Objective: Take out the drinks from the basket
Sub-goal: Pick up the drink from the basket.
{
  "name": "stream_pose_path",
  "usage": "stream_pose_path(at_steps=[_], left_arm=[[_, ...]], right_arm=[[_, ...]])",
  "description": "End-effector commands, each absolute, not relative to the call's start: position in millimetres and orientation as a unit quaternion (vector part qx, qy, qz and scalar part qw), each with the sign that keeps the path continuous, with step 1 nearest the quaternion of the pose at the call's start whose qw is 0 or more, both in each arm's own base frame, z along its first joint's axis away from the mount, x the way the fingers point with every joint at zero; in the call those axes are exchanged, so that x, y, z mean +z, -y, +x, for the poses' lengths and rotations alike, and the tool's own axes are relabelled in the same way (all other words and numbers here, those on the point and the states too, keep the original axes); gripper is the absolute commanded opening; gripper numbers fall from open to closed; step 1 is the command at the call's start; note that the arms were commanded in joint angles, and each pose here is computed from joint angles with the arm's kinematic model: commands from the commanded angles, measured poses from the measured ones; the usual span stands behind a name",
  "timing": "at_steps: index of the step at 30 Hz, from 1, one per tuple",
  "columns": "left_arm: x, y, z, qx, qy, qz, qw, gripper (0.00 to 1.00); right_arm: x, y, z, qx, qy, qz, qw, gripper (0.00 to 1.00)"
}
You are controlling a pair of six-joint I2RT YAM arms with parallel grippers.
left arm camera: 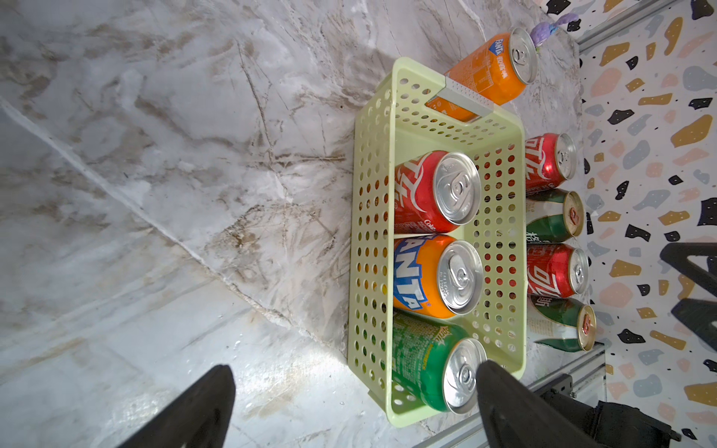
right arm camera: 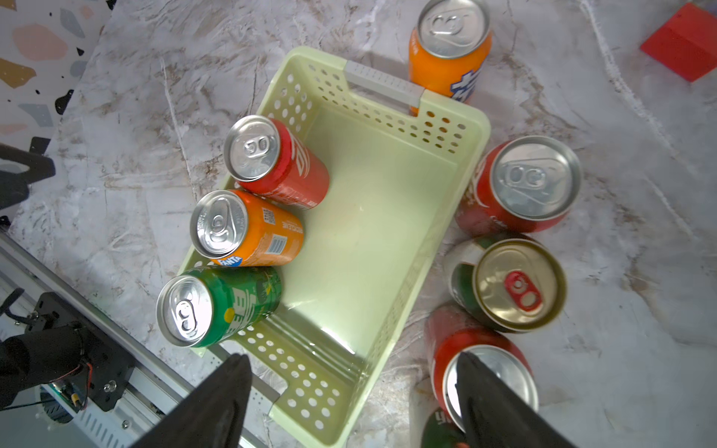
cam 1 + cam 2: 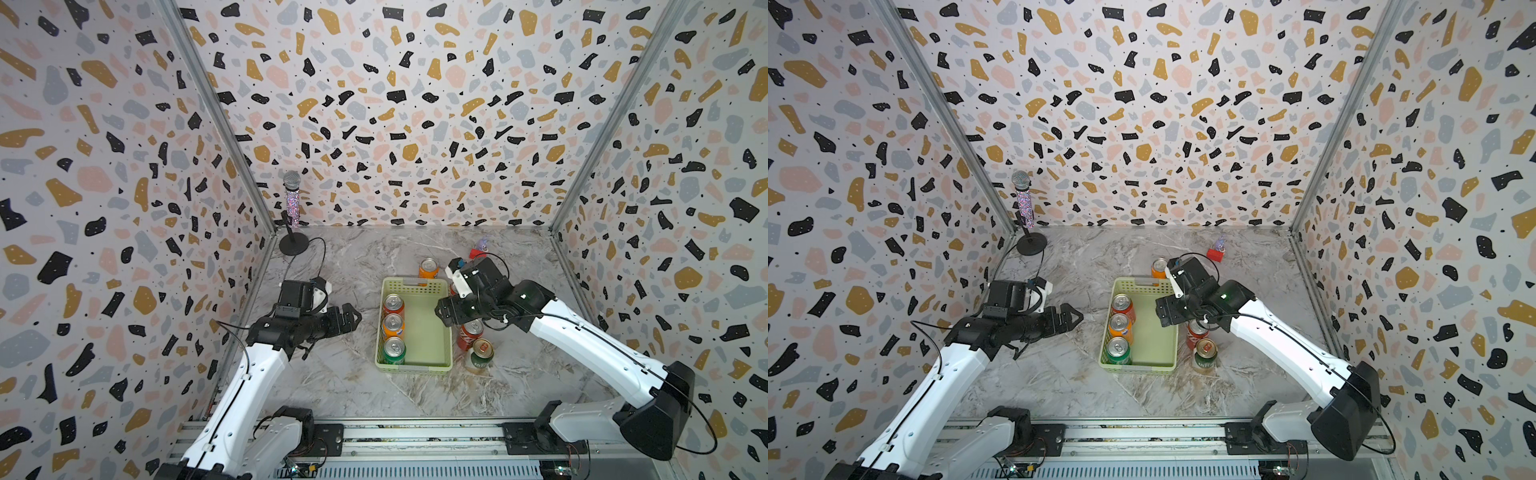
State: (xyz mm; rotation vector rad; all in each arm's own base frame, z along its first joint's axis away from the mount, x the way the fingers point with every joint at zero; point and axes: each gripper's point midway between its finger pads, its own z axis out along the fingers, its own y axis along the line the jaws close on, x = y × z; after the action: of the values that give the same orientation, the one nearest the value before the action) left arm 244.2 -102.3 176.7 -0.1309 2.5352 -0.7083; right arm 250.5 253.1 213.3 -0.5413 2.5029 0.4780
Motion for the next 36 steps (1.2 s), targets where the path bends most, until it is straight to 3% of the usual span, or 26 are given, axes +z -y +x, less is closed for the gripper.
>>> stream_pose_path(at_steps=[1, 12, 20, 36], left_arm=[[174.1, 94.7, 246.1, -0.235, -0.936, -0.054, 0.256, 1.0], [171.4, 72.0, 247.8, -0.185, -0.944, -0.084, 0.261, 1.0], [171.5, 60.3, 248.5, -0.162, -0.944, -0.106, 0.268, 1.0], [170.0, 53.6, 252.6, -0.184, -0.94, -0.127, 0.258, 1.0]], right_arm=[[211.7, -260.8, 250.0, 0.165, -0.927, -0.191, 0.276, 0.86], [176.8, -299.1, 226.5, 0.145, -0.933, -0.235, 0.232, 0.85], [180.0, -325.1, 213.8, 0.167, -0.927, -0.244, 0.232, 0.85], [174.8, -364.9, 193.2, 0.179, -0.92, -0.27, 0.222, 0.84]])
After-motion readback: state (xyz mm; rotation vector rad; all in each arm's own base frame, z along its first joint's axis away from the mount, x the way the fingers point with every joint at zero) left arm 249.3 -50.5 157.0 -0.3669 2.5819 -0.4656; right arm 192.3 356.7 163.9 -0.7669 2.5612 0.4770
